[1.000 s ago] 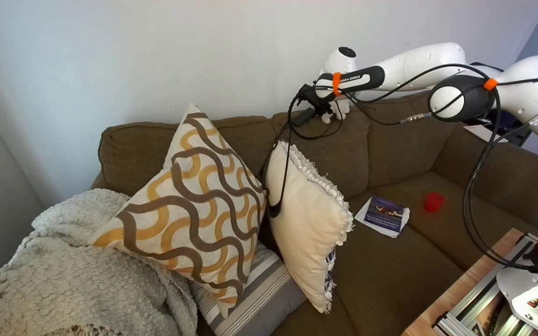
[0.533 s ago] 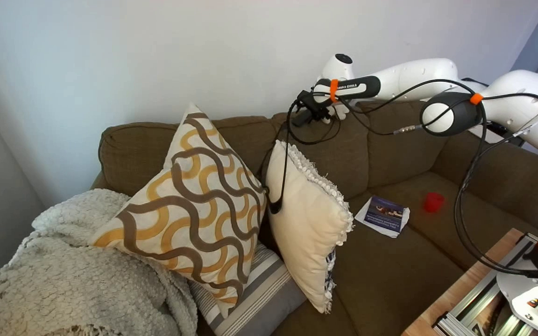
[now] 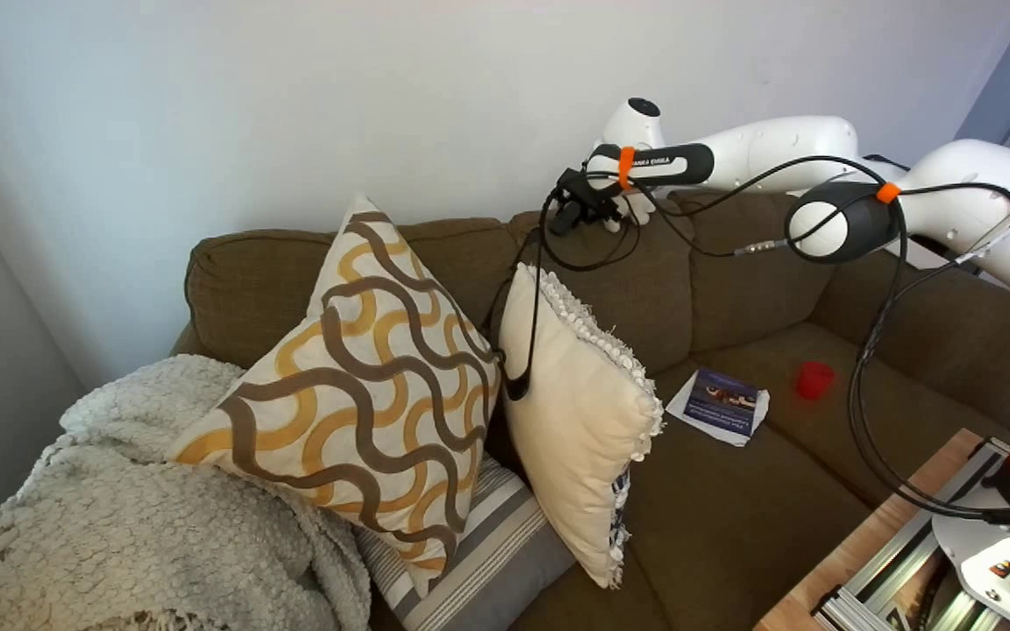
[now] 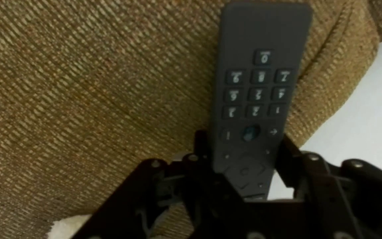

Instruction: Put the black remote in the red cup

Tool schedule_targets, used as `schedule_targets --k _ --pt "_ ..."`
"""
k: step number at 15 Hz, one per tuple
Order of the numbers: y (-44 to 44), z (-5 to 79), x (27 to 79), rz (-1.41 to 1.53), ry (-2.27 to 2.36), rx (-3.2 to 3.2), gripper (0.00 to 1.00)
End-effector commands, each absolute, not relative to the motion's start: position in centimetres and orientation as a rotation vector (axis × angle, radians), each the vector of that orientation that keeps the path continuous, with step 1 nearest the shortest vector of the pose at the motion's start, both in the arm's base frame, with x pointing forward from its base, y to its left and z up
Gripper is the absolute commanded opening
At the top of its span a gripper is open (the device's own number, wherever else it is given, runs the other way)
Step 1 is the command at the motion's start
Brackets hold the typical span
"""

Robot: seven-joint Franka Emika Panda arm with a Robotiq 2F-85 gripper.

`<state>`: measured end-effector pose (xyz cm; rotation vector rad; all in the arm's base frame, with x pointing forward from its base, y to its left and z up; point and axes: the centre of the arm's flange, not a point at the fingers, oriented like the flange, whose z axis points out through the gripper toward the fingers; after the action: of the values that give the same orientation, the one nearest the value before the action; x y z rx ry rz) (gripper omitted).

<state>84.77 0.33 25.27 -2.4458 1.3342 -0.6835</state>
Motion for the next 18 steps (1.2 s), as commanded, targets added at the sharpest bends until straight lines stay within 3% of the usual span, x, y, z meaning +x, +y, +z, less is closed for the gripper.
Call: schedule_targets --k 1,4,7,18 --pt "0.6 29.1 85.3 -0.686 1.220 -2.423 0.26" --pt "0.9 34.1 82.3 -0.762 1.158 -2.397 0.26" --pt "-1.0 36.9 78.4 -0.877 1.376 -2.424 0.26" --pt "-9.0 38.7 75.1 -1.314 2.033 -2.336 0.26"
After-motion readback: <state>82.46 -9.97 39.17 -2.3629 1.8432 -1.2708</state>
